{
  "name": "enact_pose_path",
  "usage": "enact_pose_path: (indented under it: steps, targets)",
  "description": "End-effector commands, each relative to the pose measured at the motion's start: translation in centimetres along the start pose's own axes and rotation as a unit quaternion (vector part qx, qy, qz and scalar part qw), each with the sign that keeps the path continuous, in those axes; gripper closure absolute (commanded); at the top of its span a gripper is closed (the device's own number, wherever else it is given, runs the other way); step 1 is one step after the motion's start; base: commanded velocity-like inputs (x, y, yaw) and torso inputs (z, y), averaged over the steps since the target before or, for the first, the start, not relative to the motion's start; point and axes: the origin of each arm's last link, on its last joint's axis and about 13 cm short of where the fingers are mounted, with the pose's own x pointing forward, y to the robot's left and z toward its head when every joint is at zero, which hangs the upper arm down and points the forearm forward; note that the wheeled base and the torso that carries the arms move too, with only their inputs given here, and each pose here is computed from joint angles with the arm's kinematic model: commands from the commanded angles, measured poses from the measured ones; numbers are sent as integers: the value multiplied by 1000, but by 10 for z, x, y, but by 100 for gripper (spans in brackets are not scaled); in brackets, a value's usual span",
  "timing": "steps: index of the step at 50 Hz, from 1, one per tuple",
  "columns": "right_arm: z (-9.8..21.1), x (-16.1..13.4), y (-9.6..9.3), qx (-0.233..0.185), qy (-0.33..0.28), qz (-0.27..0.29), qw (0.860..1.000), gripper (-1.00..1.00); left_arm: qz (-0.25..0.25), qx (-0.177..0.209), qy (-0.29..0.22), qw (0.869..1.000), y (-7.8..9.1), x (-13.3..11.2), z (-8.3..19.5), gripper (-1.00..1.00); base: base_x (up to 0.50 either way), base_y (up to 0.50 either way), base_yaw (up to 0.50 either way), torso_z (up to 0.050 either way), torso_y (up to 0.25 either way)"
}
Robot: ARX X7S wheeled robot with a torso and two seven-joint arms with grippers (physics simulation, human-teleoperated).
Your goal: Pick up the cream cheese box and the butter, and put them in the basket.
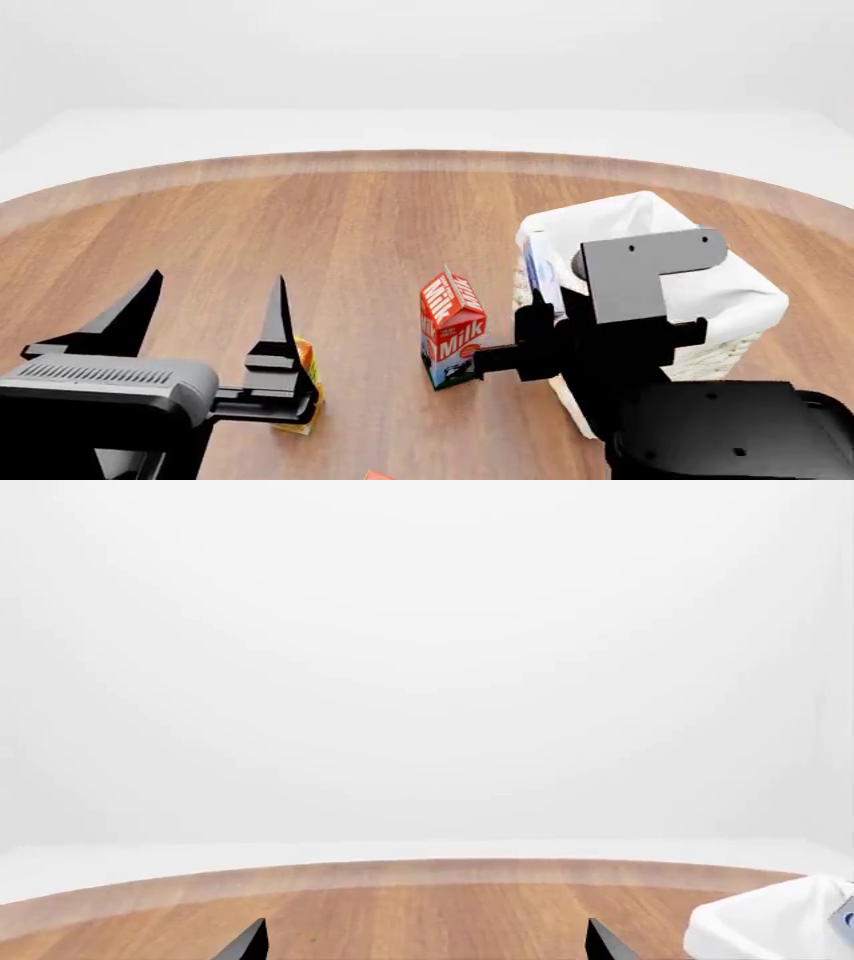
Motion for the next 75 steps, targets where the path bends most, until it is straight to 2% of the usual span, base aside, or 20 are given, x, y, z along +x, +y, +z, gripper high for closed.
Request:
enact_pose_path:
  steps: [1,17,24,38,45,75]
  targets:
    - [21,-2,-11,-5,-23,-26,999,100,0,0,0,1000,0,0,0,-100,0,0,0,0,0]
    - [48,7,-30,7,-36,-64,997,100,1,-1,0,1000,0,2,2,-100,0,0,0,0,1]
    - [50,14,-41,13,-30,-90,995,100,0,0,0,1000,-1,1,2,-100,0,0,0,0,0]
    - [55,52,-67,33,21,-128,991,100,8,-5,-1,1000,5,3,0,-100,0,0,0,0,1]
    - [58,55,-77,41,31,-141,989,100,6,-5,-2,1000,4,2,2,-100,0,0,0,0,1]
    - [65,67,-88,41,111,-98,988,100,6,-3,0,1000,2,2,1,-100,0,0,0,0,0]
